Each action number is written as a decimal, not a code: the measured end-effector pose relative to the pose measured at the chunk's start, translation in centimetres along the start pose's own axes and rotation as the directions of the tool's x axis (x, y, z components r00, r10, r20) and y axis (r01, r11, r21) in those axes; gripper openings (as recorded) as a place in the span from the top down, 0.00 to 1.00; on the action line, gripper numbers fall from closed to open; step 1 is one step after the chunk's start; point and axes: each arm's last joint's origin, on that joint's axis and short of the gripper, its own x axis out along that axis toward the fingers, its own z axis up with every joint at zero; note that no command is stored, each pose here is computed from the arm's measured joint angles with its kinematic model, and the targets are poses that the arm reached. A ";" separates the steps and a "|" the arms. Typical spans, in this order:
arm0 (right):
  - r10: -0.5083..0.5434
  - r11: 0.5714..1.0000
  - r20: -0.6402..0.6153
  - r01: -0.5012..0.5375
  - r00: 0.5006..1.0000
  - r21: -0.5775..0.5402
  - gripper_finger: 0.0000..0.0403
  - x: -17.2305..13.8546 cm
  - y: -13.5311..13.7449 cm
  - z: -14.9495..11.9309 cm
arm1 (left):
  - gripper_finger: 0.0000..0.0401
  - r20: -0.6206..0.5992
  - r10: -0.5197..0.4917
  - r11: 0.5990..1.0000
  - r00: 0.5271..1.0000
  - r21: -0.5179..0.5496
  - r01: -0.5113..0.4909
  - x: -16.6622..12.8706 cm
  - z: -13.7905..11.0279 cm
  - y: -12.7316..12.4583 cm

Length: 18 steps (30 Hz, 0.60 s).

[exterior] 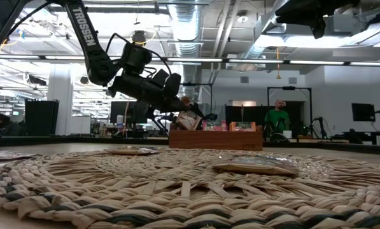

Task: Pick & Place Tea
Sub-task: Put the brown tea bag into the left section of the wooden organizer

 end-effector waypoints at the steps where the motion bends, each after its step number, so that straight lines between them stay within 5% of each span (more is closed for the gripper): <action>1: 0.000 1.000 0.000 0.000 1.000 0.000 0.80 0.0 0.0 0.0 | 0.97 0.000 0.001 1.000 1.000 0.001 -0.001 0.0 0.0 0.0; 18: 0.001 1.000 0.003 -0.001 1.000 0.001 0.80 0.0 0.0 0.0 | 0.74 0.006 0.007 1.000 1.000 0.026 -0.007 0.0 0.1 0.0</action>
